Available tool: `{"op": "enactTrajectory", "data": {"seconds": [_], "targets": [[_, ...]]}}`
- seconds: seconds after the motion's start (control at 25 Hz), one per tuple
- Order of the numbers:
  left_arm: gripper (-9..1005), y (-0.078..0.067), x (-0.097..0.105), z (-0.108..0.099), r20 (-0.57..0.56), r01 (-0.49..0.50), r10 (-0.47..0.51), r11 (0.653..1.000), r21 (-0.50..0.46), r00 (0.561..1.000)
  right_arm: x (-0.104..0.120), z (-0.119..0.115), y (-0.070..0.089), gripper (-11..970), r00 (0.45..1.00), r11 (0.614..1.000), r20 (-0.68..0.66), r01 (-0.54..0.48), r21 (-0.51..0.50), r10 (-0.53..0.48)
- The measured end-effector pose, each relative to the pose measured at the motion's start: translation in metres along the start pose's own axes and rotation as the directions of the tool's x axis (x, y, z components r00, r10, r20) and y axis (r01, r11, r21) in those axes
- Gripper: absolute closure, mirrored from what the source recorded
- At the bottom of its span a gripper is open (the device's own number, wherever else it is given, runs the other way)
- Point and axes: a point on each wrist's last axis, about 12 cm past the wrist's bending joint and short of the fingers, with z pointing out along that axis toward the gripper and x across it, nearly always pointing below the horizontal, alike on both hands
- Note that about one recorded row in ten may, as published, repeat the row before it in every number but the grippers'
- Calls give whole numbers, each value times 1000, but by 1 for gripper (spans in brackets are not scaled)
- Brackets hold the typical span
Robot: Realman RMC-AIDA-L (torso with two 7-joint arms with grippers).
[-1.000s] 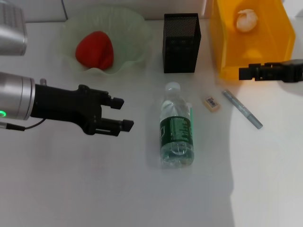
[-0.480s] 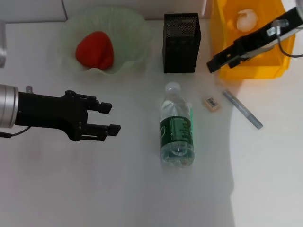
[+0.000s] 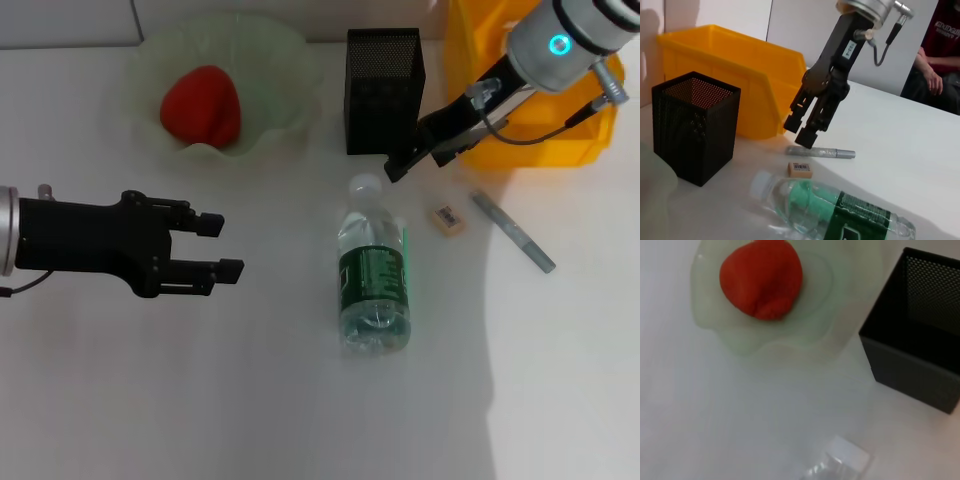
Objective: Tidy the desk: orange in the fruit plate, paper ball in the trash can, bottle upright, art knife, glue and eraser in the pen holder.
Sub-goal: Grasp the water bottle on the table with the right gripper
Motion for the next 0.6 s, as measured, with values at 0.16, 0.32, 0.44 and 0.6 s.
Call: {"op": "enactTrajectory", "data": {"seconds": [0.16, 0.32, 0.44, 0.6], "targets": [[338, -1, 1, 1, 3, 0, 0, 1000, 0, 1000, 0, 14, 3, 291, 1000, 1000, 29, -11, 5, 11], [336, -1, 3, 3, 7, 3, -3, 1000, 1, 1000, -1, 30, 7, 294, 998, 1000, 56, -19, 14, 19], [334, -1, 5, 5, 9, 12, -12, 1000, 3, 1000, -2, 40, 8, 295, 997, 999, 75, -33, 23, 31], [332, -1, 7, 9, 12, 18, -18, 1000, 9, 1000, -2, 49, 9, 297, 993, 998, 101, -57, 4, 56]]}}
